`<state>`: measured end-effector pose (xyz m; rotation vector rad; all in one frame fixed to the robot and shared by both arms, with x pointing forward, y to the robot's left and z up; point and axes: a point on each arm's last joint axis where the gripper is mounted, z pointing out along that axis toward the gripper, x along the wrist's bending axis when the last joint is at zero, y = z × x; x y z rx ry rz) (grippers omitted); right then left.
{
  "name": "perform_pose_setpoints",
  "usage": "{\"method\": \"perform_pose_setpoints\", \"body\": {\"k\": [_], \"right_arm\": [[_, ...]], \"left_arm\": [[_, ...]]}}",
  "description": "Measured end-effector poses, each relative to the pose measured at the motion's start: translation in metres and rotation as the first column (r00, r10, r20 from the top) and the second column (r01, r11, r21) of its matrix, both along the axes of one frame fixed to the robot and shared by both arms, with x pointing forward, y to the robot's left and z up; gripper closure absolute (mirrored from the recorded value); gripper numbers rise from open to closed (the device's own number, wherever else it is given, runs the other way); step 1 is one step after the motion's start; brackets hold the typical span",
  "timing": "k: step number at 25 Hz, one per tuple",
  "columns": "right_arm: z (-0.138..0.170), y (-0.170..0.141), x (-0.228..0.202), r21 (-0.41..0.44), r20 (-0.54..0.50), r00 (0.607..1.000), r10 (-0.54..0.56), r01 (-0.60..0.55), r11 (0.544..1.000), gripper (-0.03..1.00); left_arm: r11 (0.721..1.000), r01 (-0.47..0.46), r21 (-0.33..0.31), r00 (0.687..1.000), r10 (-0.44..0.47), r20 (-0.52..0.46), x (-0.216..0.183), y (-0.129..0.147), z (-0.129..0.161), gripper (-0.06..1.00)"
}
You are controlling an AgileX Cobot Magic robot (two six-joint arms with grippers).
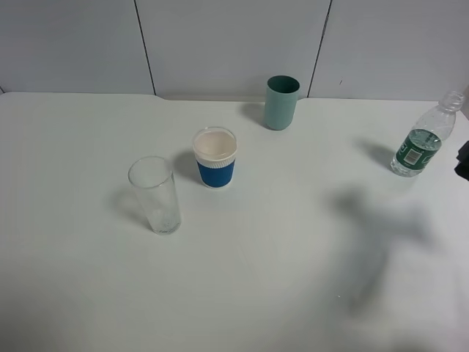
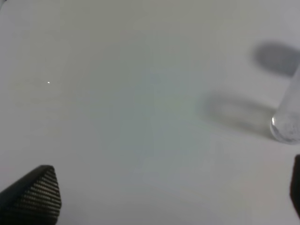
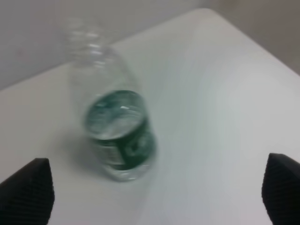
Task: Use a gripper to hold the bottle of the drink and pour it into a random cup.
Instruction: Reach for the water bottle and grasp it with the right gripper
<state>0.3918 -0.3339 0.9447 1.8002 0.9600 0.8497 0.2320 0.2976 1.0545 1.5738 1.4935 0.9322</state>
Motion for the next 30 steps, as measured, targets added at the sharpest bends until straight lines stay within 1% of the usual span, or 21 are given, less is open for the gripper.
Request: {"method": "perform_pose_setpoints", "body": {"k": [3, 6, 15, 21, 27, 30], "right_arm": [[-0.008, -0.001, 0.006, -0.042, -0.031, 1.0, 0.007, -0.008, 0.999, 0.09], [-0.016, 0.001, 0.013, -0.073, -0.053, 0.998, 0.043, -0.047, 0.996, 0.09], [-0.045, 0.006, 0.025, -0.067, -0.132, 0.986, 0.102, -0.111, 0.992, 0.09], [-0.063, 0.006, 0.03, -0.095, -0.15, 0.982, 0.113, -0.128, 0.987, 0.09], [-0.082, 0.008, 0.038, -0.065, -0.207, 0.969, 0.137, -0.153, 0.986, 0.09], [-0.087, 0.009, 0.043, -0.061, -0.218, 0.964, 0.151, -0.168, 0.984, 0.1]], "left_arm": [[1.0, 0.0, 0.0, 1.0, 0.0, 0.0, 0.0, 0.0, 0.0, -0.05], [1.0, 0.0, 0.0, 1.0, 0.0, 0.0, 0.0, 0.0, 0.0, -0.05], [1.0, 0.0, 0.0, 1.0, 0.0, 0.0, 0.0, 0.0, 0.0, -0.05], [1.0, 0.0, 0.0, 1.0, 0.0, 0.0, 0.0, 0.0, 0.0, -0.05], [1.0, 0.0, 0.0, 1.0, 0.0, 0.0, 0.0, 0.0, 0.0, -0.05], [1.0, 0.0, 0.0, 1.0, 0.0, 0.0, 0.0, 0.0, 0.0, -0.05]]}}
